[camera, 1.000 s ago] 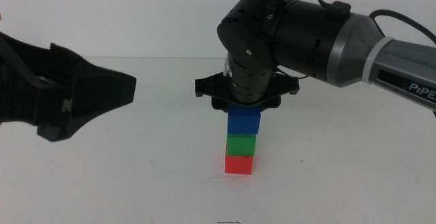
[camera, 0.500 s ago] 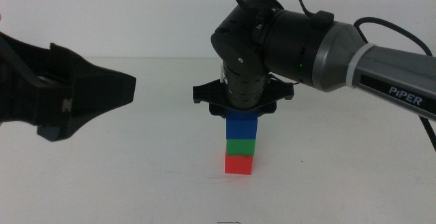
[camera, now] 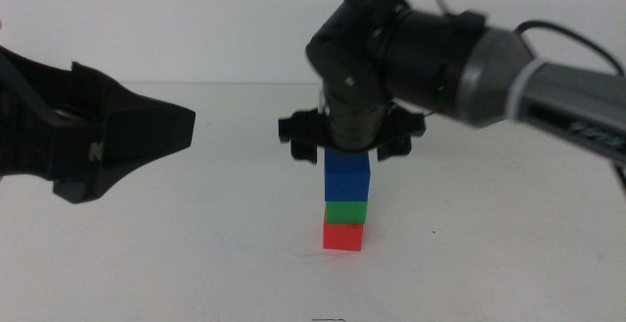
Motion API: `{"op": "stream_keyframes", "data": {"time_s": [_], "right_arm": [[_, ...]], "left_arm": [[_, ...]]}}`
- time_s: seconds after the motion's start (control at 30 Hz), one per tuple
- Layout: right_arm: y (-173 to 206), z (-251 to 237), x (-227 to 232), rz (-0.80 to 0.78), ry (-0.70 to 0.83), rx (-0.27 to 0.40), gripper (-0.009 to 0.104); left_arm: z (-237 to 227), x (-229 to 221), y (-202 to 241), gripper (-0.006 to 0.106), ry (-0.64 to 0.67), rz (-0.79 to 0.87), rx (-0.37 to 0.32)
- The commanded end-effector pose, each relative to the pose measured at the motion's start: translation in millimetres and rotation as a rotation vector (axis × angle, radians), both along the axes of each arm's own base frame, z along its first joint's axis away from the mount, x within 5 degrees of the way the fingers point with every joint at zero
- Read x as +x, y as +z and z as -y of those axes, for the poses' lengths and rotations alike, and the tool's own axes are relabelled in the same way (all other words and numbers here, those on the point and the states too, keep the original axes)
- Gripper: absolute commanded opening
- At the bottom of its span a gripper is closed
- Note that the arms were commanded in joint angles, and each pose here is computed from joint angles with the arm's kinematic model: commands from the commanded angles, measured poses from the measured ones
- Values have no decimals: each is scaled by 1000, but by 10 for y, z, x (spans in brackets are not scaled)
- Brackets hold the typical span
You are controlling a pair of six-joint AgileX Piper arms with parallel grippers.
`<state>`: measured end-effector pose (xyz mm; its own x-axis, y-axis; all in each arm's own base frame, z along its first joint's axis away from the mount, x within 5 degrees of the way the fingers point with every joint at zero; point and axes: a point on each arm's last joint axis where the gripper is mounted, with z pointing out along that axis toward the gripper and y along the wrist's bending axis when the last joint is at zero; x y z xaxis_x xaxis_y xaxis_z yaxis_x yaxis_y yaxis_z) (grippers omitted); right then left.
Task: Stack red cubes first, then green, then blue cubes in a specific spot.
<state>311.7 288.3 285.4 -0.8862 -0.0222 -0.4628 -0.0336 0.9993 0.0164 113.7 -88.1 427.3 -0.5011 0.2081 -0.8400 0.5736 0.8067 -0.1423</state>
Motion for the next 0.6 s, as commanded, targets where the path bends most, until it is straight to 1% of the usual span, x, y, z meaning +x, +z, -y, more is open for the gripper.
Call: {"op": "stream_keyframes", "data": {"time_s": [0.0, 0.1, 0.23, 0.3, 0.37, 0.47, 0.57], "right_arm": [[600, 169, -86, 156, 33, 55, 84], [960, 382, -203, 249, 27, 40, 84], [1356, 838, -286, 339, -28, -1, 84], [1459, 1087, -305, 350, -27, 5, 84], [1533, 1365, -349, 374, -18, 28, 84], [1617, 1826, -557, 462, 0, 51, 84], [1558, 2213, -800, 514, -8, 64, 84]], "left_arm": [[1, 1, 140, 94, 5, 75, -65], [1, 1, 140, 94, 5, 75, -65], [1, 1, 140, 94, 5, 75, -65], [1, 1, 140, 94, 5, 75, -65], [1, 1, 140, 94, 5, 75, -65], [1, 1, 140, 94, 5, 75, -65], [1, 1, 140, 94, 5, 75, -65]]}}
